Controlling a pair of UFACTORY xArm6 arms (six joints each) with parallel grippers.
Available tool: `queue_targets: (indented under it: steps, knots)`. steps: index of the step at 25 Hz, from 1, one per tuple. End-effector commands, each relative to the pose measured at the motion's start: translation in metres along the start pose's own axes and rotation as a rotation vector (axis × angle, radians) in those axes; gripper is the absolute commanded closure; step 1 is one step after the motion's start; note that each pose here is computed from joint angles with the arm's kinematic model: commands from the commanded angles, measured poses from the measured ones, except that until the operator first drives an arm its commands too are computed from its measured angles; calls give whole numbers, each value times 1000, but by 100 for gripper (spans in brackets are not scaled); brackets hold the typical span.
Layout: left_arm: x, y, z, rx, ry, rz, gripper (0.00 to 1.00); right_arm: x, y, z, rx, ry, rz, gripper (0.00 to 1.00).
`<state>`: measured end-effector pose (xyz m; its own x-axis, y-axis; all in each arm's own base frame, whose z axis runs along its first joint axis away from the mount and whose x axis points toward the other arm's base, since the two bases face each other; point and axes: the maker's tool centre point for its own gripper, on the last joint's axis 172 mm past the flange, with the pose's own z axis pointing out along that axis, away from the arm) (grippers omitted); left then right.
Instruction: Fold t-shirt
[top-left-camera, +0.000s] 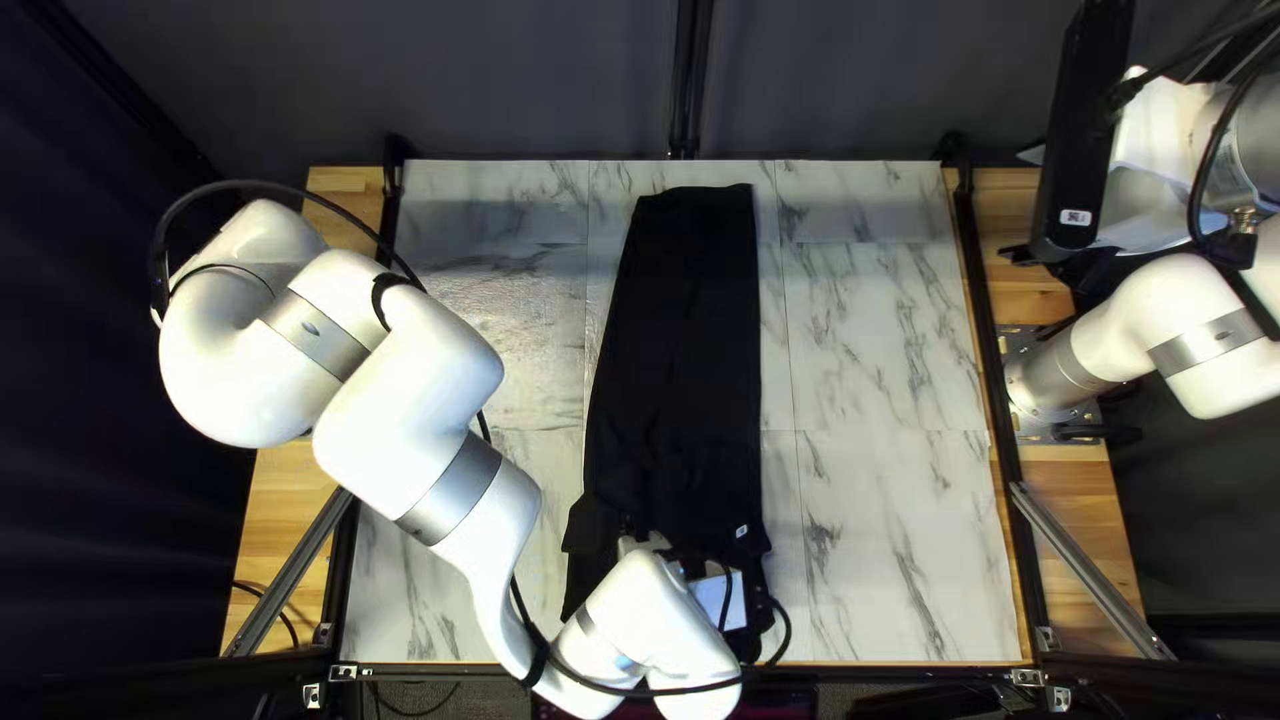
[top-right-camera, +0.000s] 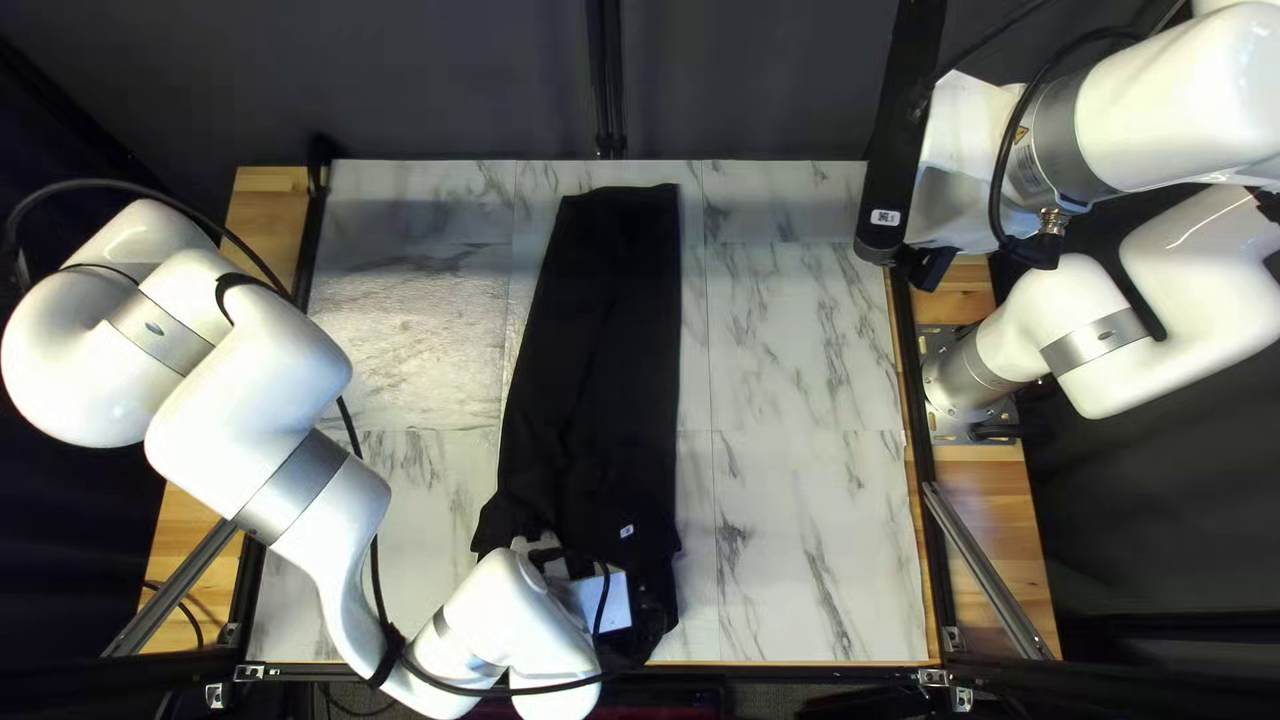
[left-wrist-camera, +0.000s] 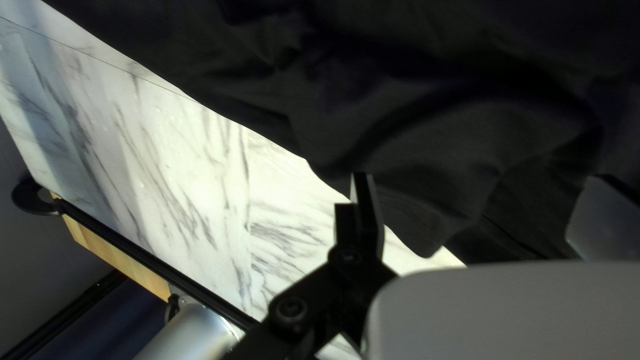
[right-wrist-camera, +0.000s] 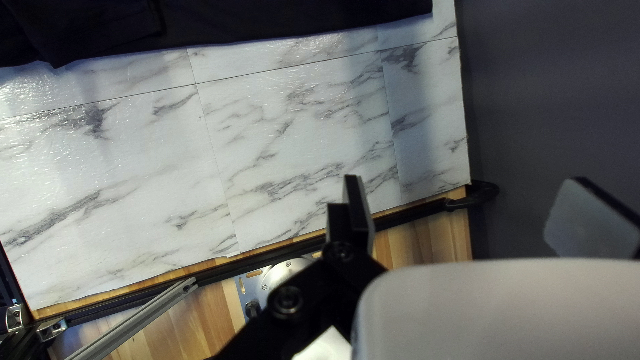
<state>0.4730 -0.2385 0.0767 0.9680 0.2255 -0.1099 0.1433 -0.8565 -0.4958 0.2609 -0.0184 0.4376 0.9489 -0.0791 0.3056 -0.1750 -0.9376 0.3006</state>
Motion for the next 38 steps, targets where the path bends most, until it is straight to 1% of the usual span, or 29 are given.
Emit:
queue_targets:
  steps: [1,11,15,22,27,31,38]
  knots:
    - [-3,4,2,1,-4,2,0,0,0,0,0,0,0,0]
    - [-6,5,16,-9,-17,-3,0,0,0,0,0,0,0,0]
    - [-7,6,18,-16,-18,-5,0,0,0,0,0,0,0,0]
    - [-11,17,19,-30,-16,-5,0,0,0,0,0,0,0,0]
    - [-8,21,27,-45,-16,-6,0,0,0,0,0,0,0,0]
    - [-4,19,21,-44,-8,-6,0,0,0,0,0,0,0,0]
    - [9,13,25,-43,2,-6,0,0,0,0,0,0,0,0]
